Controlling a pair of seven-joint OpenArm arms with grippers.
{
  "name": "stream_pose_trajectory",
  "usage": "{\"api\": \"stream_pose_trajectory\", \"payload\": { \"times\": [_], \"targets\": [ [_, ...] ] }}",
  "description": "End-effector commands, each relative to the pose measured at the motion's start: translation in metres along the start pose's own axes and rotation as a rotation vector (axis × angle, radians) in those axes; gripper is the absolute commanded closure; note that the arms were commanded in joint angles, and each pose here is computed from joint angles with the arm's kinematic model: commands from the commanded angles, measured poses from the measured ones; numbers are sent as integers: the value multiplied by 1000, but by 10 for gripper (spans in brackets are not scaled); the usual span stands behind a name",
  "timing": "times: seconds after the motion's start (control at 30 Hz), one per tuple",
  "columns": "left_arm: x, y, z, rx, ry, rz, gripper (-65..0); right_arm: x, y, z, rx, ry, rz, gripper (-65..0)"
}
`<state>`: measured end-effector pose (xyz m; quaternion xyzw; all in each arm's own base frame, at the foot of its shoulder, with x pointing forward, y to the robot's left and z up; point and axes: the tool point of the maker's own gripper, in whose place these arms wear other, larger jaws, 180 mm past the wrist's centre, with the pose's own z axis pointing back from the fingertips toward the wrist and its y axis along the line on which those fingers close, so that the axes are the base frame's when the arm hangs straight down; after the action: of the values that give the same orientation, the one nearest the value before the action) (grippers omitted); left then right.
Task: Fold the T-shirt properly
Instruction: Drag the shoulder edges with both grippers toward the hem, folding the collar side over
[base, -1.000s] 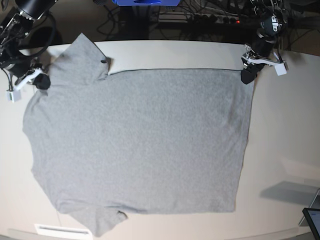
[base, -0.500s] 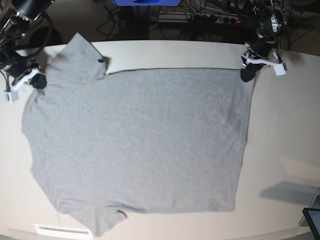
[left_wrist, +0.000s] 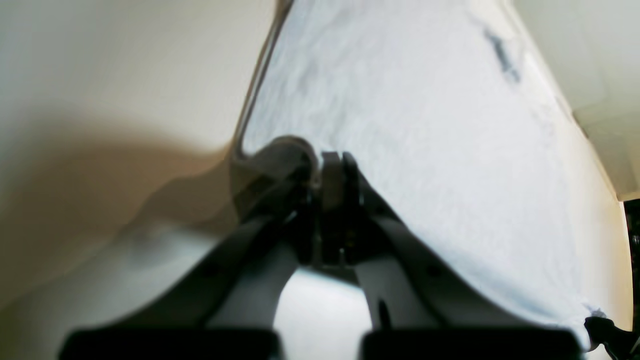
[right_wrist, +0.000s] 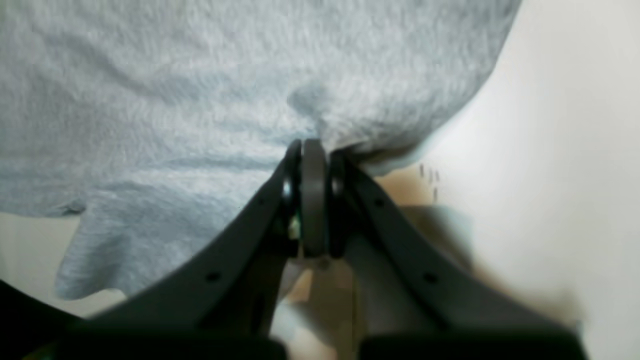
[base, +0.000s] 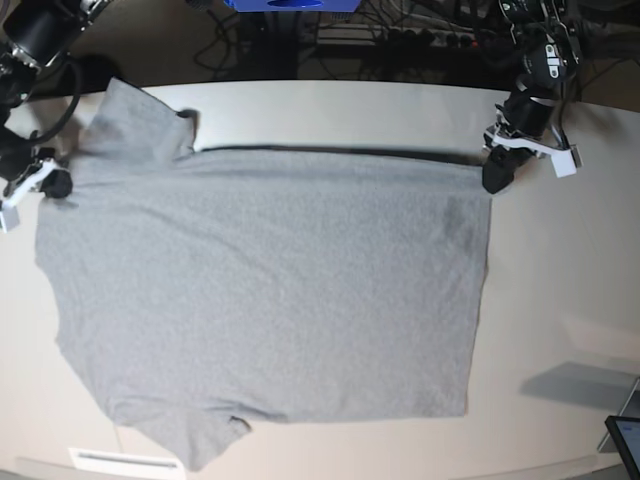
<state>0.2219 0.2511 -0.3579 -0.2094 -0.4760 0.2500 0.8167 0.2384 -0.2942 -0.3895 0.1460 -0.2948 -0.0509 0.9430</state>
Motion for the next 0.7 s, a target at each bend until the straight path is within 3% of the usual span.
{"api": "stream_pose_trajectory", "payload": {
  "times": [0.0,0.17,0.4,0.57,0.67],
  "targets": [
    [15,0,5,-5,-46,-7,0,20,-2,7,-8,-50,27,-3],
    [32,7,9,18,-98,-4,0,33,4,4,1,-54,49,-3],
    [43,-1,9,-2,-129,-8,0,54,20,-4,33,-38,156,-3],
    [53,-13,11,-71,-165,82,0,72,24,-2,38,-69,169,-3],
    [54,-6,10,-36,-170,137,0,85,21,3,25,-88,185,-3]
  ]
}}
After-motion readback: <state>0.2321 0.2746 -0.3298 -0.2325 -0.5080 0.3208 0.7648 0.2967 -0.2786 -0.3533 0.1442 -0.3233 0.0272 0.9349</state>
